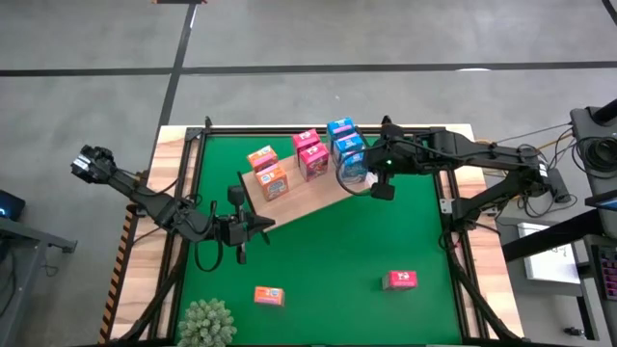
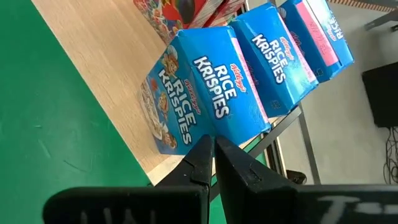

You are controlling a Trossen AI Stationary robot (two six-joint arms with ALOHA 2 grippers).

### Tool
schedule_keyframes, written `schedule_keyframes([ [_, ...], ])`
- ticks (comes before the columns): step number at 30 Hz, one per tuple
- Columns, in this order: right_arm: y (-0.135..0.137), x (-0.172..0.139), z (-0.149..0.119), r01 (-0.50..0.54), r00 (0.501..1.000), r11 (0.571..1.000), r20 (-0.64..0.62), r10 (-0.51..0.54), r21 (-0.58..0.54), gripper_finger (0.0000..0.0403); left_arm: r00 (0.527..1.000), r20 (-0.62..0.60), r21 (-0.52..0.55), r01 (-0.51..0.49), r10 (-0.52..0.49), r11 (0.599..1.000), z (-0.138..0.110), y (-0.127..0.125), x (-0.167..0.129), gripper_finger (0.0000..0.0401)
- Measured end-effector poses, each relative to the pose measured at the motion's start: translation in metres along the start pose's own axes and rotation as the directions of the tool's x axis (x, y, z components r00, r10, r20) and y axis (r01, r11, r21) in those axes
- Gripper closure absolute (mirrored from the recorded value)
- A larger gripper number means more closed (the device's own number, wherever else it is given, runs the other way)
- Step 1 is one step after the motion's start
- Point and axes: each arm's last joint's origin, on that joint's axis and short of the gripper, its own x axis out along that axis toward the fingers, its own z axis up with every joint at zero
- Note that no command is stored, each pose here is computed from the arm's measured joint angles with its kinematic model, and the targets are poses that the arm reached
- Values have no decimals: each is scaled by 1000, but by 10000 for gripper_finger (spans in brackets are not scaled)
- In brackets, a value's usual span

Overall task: Stack cereal on shelf
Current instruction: Put the blue cereal box on the shelf aligned with other blue cereal boxes

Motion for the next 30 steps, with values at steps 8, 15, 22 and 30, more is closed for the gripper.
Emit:
schedule_keyframes([
  [8,-3,-10,13,-16,992,996,130,5,85,394,1000,0,0,0,0,1000,0,0,0,401],
  [15,-2,-1,33,-14,963,992,269,-21,127,394,1000,0,0,0,0,1000,0,0,0,401],
  [22,7,24,43,-3,975,998,223,-11,66,394,1000,0,0,0,0,1000,0,0,0,401],
  [30,8,28,39,-5,985,999,173,-2,40,394,1000,-1,1,0,0,1000,0,0,0,401],
])
